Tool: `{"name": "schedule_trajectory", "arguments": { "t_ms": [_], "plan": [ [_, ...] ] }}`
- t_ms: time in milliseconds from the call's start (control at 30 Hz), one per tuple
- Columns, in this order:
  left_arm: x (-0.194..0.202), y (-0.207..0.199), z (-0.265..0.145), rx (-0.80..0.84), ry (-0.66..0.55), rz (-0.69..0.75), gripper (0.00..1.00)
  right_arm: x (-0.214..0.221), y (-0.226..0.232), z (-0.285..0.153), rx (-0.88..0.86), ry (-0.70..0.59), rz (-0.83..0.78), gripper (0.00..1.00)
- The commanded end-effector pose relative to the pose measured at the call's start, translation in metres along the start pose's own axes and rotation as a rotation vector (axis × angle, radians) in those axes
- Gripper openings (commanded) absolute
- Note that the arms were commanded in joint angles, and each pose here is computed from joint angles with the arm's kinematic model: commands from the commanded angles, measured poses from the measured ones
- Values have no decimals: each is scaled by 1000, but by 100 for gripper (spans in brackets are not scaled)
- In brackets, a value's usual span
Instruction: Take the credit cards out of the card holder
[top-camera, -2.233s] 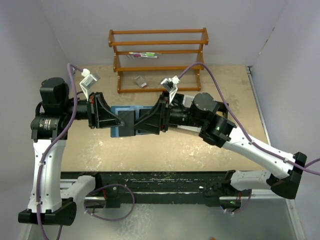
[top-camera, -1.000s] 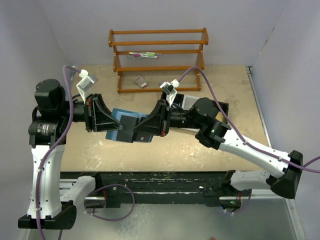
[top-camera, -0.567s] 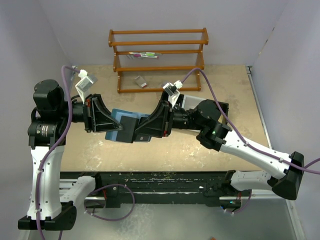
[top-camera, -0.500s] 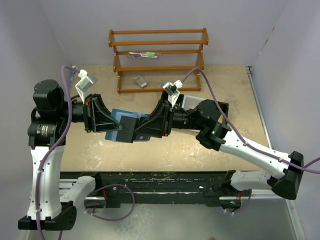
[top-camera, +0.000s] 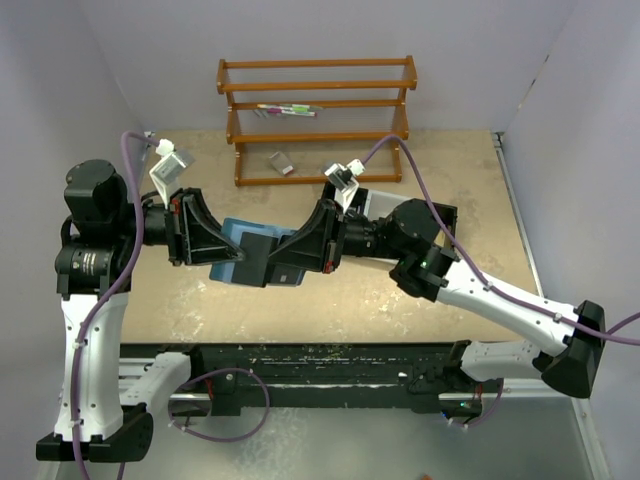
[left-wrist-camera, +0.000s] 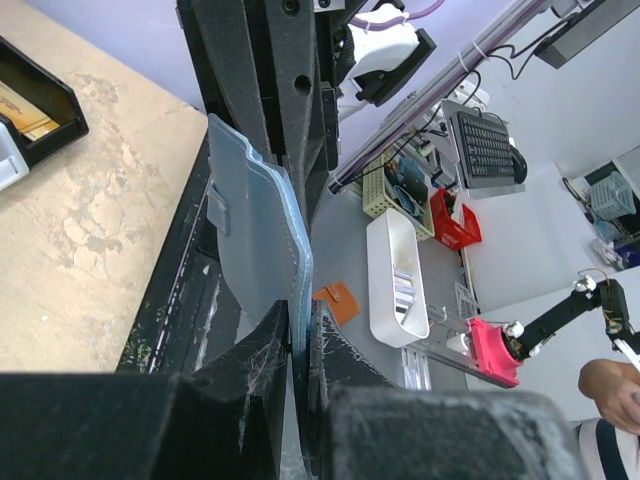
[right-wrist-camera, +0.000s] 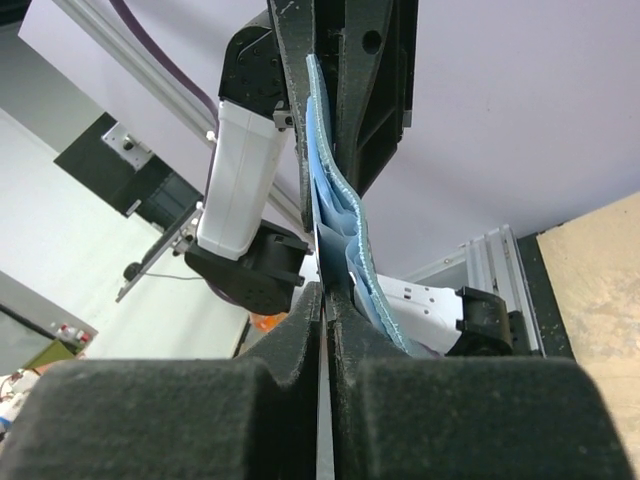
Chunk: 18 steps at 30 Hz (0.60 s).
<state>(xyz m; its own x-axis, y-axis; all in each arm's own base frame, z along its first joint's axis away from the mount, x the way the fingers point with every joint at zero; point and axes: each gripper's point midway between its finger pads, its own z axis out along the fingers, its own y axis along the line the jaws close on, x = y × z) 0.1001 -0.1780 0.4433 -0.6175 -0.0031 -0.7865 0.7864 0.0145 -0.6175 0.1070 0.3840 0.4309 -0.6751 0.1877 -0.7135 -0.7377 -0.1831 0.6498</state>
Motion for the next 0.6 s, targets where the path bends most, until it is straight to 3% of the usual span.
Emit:
{"name": "schedule_trajectory", "arguments": {
  "t_ms": [0,267,567],
  "plan": [
    [7,-25,-4,88,47,52,3,-5,11,-4,-34,-23,-12,0],
    [5,-24,-4,89,48,52,3,-4,18,-25,-10,-50,-37,0],
    [5,-8,-2,59,27,76,2,-5,-3,-60,132,-49,-27,0]
  ]
}}
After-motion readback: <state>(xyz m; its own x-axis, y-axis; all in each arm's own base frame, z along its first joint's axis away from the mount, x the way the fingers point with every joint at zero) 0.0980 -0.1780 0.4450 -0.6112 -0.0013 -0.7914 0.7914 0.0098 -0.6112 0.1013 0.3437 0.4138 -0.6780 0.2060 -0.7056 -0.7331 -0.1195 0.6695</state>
